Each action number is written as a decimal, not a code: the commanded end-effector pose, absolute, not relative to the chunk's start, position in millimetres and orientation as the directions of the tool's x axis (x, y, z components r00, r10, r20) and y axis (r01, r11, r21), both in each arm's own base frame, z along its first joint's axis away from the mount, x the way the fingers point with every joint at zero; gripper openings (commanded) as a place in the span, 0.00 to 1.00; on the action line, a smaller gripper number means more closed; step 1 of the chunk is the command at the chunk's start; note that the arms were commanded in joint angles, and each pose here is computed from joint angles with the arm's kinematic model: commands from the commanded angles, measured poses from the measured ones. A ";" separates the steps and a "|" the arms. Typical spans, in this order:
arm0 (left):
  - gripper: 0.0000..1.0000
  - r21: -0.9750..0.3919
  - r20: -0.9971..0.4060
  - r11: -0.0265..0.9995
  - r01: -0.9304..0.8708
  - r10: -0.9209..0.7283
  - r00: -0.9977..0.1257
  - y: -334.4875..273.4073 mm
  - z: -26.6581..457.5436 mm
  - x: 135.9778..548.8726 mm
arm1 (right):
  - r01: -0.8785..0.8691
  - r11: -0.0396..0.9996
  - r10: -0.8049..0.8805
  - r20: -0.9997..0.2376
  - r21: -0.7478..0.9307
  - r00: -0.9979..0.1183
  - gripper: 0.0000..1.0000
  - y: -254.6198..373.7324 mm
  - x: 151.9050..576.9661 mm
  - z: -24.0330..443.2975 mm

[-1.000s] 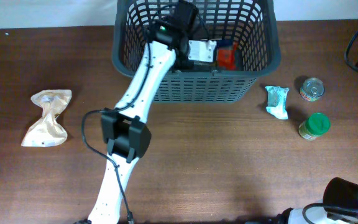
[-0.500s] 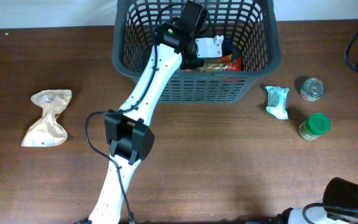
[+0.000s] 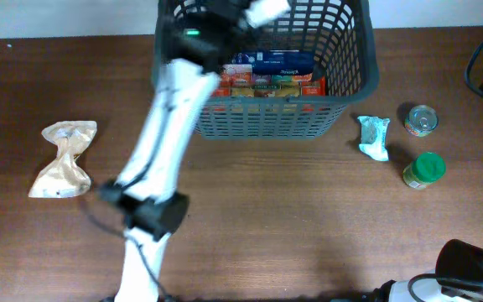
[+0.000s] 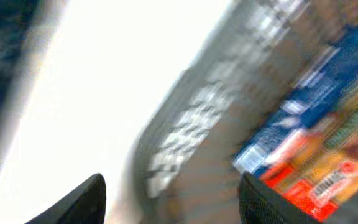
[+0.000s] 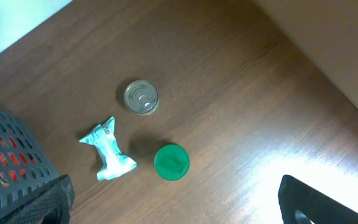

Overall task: Pack container
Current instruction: 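Lift the spaghetti package into the basket and release it, then grasp the clear bread bag with the left gripper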

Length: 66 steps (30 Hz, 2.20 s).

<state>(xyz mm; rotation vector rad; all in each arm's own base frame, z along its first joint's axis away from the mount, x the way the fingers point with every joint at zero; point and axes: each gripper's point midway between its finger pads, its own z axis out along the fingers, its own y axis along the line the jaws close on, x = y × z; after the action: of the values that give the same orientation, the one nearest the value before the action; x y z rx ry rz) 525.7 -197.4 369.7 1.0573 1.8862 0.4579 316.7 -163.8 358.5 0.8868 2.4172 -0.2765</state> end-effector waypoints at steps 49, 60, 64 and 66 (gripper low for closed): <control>0.50 0.007 -0.062 1.000 0.012 0.013 -0.998 205.6 2.9 387.5 | 0.665 0.747 0.546 -0.556 -0.015 -0.626 0.99 -168.5 314.7 357.0; 0.01 -0.025 -0.035 1.000 0.013 0.012 -0.999 199.0 4.2 380.7 | 0.665 0.747 0.546 -0.556 -0.015 -0.626 0.99 -168.5 314.7 357.0; 0.01 -0.013 -0.057 1.000 0.013 0.012 -0.998 203.5 34.0 389.0 | 0.665 0.747 0.547 -0.556 -0.015 -0.626 0.99 -168.5 314.7 357.0; 0.02 0.015 -0.108 1.000 0.013 0.015 -0.994 209.6 64.9 400.9 | 0.665 0.747 0.547 -0.556 -0.015 -0.626 0.99 -168.5 314.7 357.0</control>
<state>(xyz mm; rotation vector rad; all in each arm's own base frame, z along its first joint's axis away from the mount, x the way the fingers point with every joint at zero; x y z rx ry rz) 373.4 200.3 26.8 0.0058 3.1432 -0.0368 316.8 -163.9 358.4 0.8865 2.4178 -0.2766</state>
